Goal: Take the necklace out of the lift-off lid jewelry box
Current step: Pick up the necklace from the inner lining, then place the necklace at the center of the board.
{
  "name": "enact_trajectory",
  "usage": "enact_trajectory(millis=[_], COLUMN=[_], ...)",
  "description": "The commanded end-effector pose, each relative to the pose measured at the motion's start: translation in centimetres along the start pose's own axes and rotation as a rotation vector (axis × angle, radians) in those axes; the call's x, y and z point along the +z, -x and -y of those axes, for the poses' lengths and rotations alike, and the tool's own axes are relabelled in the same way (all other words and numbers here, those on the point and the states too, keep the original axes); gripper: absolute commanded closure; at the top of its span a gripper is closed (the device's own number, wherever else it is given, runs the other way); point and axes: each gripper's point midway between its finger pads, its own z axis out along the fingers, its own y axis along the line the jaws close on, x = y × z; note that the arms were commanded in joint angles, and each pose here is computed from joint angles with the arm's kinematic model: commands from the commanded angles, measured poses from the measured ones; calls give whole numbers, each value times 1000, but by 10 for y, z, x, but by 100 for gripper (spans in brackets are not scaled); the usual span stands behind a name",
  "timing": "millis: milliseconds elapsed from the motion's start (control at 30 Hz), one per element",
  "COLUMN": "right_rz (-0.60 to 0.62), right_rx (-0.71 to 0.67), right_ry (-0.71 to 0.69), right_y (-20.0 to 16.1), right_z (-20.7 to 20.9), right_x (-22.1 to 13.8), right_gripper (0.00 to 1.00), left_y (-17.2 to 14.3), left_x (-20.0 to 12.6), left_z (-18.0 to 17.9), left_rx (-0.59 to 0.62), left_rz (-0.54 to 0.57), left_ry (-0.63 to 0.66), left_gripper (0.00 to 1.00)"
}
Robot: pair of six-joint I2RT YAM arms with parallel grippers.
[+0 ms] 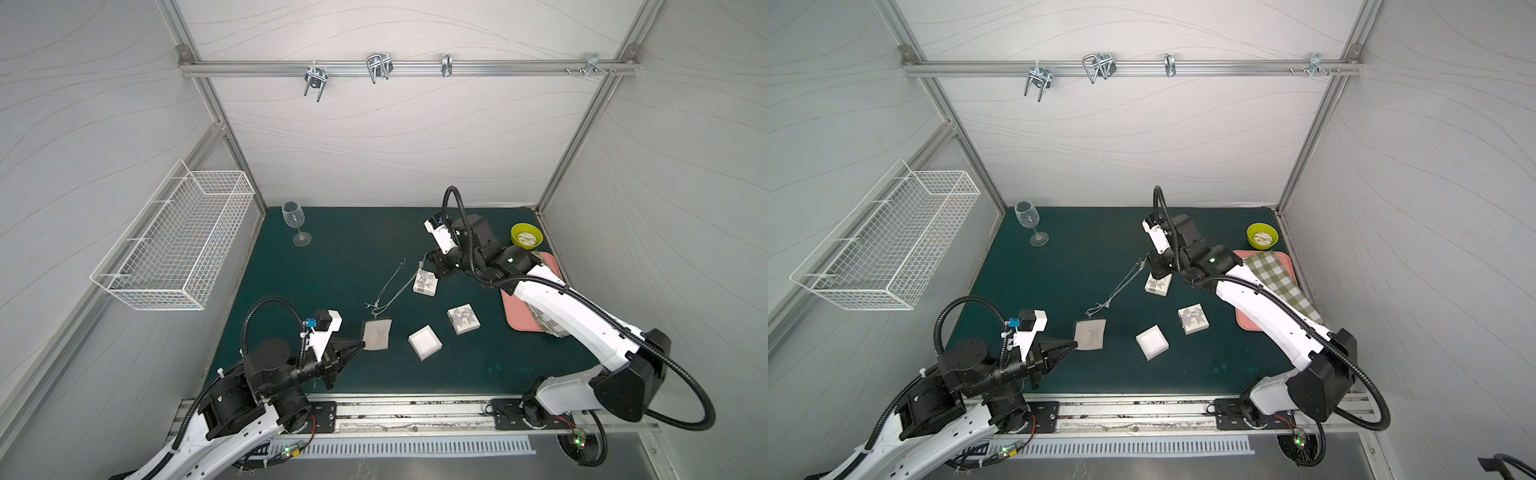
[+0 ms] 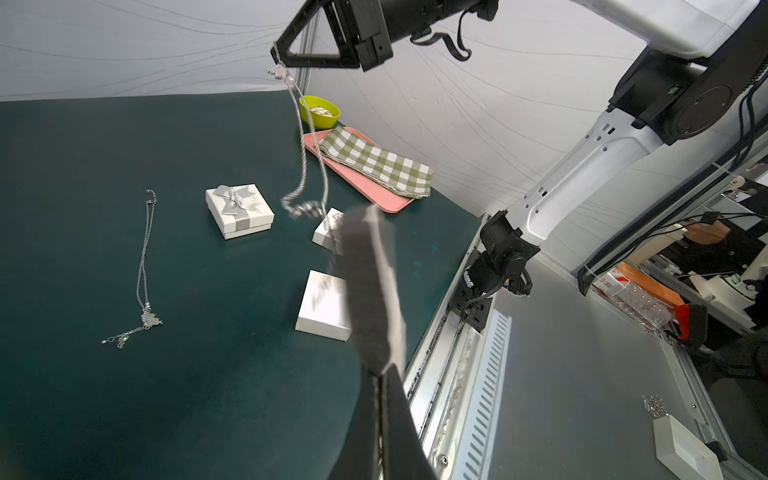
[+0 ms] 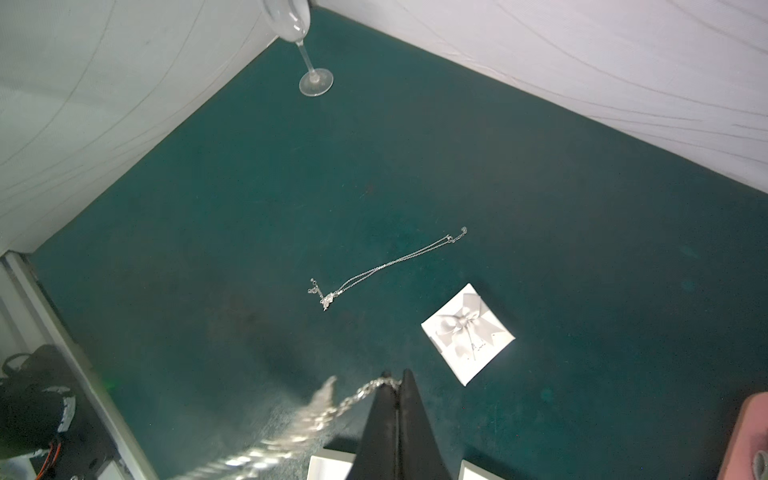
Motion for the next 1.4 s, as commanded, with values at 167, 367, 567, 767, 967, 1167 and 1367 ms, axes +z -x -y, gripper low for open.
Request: enact_trajectory(millis=[167,367,567,767,967,1167,1367], right_rz=[31,0,-39,-100,-180,-254,-263], right_rx=[-19,-28,-21,-51,-36,-30,-52], right_ry=[0,56,108,219,373,436,424], right_y=[21,9,-7,-35,-76,-100,-98], right_z=[15,5,-10,-62,-129,-165,-167], right_x=[-11,-6,-2,7,24,44,55], right_gripper=[100,100,100,100,100,100,100], left_y=[10,10,12,11,7,0,-6], left_x=[4,-2,-11,-26,-35,-36,-34], left_z=[7,-27,-57,-82,-95,-102,-103], left_rx=[-2,-22,-58,-102,-138,-153,-164], left_rz=[-22,-5,28,81,120,120,105], left_ry=[-19,182,356,507,578,605,603], left_gripper=[100,100,100,100,100,100,100])
